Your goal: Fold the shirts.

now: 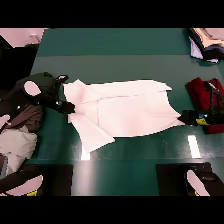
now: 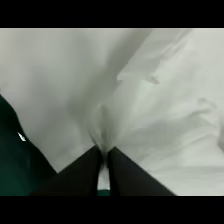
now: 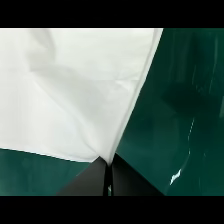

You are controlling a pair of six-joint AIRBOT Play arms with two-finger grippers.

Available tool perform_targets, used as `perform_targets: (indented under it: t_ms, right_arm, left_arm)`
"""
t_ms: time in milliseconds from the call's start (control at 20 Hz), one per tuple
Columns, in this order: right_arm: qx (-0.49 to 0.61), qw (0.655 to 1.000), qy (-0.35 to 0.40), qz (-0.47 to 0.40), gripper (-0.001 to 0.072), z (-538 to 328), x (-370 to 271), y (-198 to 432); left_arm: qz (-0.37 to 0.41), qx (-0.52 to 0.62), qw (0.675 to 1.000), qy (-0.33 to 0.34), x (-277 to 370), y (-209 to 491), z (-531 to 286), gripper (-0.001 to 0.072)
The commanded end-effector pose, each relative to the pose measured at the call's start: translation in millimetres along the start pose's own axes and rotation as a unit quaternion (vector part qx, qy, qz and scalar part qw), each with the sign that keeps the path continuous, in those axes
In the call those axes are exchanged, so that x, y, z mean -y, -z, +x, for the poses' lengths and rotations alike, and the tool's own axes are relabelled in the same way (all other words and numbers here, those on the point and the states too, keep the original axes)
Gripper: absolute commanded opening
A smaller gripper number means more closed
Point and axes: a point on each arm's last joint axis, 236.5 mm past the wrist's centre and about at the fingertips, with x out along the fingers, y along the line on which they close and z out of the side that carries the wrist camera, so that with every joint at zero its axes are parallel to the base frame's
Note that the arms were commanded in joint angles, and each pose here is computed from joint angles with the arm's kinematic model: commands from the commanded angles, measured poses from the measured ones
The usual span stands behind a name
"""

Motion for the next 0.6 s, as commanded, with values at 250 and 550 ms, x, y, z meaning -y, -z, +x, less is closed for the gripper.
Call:
perform_targets:
  t_ms: [250,550]
  right_arm:
    - [-0.002,1.0,-0.003,-0.002,0.0012,-0.4,-1.9,1.1]
    - [-0.002,1.0,-0.003,-0.002,0.0012,-0.3,-1.9,0.9]
  left_arm:
    - [-0.136,-0.048,0.986,0.083,-39.0,42.8,-31.4,0.031]
    - [-0.196,0.041,0.958,0.205,-2.0,33.9,2.0,0.0577]
